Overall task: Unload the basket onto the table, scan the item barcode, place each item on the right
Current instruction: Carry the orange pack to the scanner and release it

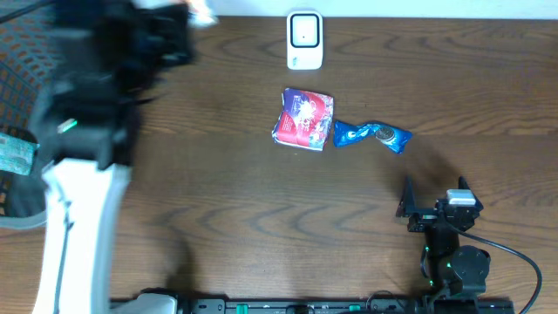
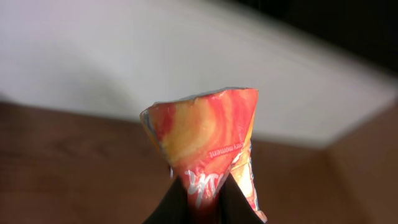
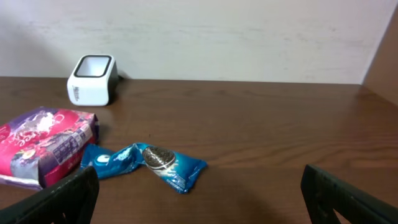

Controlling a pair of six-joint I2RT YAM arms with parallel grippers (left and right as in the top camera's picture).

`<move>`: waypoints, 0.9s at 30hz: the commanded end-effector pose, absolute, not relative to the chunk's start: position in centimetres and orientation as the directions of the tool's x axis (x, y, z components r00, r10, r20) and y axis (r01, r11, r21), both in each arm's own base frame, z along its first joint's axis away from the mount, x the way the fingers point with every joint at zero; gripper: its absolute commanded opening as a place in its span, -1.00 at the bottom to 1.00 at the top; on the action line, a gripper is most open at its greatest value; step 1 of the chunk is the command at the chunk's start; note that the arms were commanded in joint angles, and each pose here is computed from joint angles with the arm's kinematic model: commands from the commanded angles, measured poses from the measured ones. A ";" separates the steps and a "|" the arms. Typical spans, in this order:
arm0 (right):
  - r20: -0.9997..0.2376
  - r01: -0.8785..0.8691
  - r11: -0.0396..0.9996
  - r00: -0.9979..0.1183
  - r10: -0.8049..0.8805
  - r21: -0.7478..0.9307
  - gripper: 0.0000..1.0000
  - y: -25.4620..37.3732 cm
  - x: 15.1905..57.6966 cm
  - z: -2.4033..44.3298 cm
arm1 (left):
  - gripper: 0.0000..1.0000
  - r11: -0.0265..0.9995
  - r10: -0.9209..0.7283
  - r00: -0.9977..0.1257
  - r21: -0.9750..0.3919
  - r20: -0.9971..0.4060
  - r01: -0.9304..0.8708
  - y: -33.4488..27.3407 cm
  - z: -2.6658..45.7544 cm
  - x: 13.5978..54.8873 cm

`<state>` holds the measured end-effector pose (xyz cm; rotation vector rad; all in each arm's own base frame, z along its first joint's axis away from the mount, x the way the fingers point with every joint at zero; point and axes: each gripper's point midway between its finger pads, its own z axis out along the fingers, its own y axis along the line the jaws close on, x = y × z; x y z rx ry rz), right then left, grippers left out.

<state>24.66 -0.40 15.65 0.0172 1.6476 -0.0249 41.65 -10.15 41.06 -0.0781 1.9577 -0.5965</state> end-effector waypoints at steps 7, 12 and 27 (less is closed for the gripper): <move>-0.997 0.036 0.999 -0.077 0.014 0.011 0.99 -0.6 24.6 15.6 | -0.85 0.970 0.135 -0.756 -0.069 -0.640 0.231 -16.1 19.8 47.3; -0.997 0.036 0.999 -0.077 0.014 0.011 0.99 -0.6 24.6 15.6 | -0.85 0.975 0.181 -0.857 -0.028 -0.482 0.222 -16.1 11.3 47.5; -0.997 0.036 0.999 -0.077 0.014 0.011 0.98 -0.6 24.6 15.6 | -0.77 0.969 0.145 -0.945 -0.149 -0.293 0.195 -21.5 5.2 43.4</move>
